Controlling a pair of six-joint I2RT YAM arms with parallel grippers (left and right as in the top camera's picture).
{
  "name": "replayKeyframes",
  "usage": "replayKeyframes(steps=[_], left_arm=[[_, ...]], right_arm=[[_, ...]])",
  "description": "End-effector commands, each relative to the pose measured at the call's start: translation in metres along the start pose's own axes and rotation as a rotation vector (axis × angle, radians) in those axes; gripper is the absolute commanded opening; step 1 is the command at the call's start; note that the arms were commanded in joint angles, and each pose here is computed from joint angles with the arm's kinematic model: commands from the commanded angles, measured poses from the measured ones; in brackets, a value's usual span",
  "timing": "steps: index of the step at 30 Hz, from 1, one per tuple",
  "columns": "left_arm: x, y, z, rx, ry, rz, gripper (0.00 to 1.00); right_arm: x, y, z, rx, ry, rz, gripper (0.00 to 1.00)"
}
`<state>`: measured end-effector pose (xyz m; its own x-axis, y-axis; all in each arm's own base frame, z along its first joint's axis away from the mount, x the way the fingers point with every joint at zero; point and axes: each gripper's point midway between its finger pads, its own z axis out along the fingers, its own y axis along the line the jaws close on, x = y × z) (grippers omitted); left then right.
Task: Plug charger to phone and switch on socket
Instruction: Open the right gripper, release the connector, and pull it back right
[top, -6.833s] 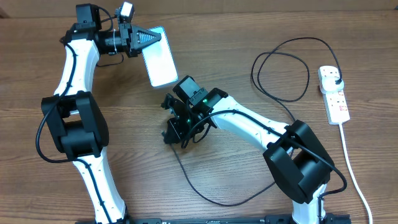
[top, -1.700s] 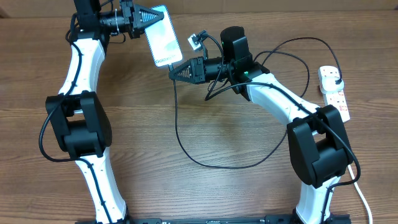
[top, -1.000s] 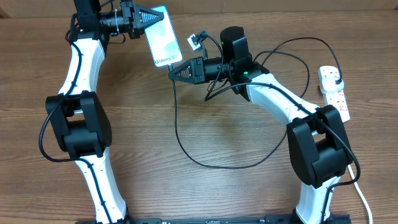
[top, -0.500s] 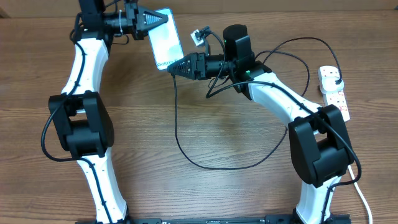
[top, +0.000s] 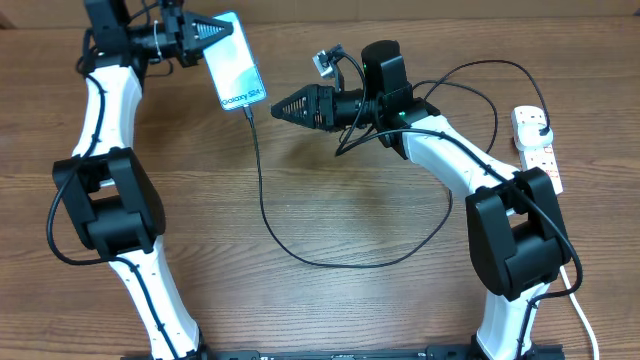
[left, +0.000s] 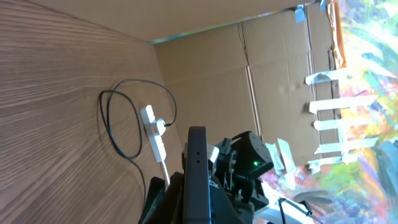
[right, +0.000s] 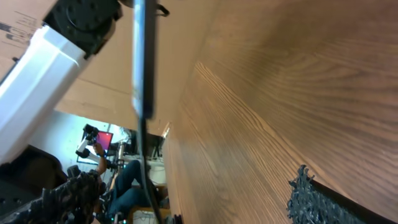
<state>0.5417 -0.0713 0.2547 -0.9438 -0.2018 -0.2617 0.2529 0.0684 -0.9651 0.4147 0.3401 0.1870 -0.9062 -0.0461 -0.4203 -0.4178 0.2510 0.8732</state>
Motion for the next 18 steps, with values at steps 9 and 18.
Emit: replayKeyframes(steps=[9,18], left_arm=[[0.009,-0.022,0.012,0.036,0.051,0.111,0.04],[0.023,-0.015,0.042,0.029,0.085,0.12,0.04]], right_arm=[[-0.005,-0.051,-0.056,0.153,-0.017,-0.008,1.0],[-0.004,-0.095,-0.123,0.253,-0.061,0.145,1.0]])
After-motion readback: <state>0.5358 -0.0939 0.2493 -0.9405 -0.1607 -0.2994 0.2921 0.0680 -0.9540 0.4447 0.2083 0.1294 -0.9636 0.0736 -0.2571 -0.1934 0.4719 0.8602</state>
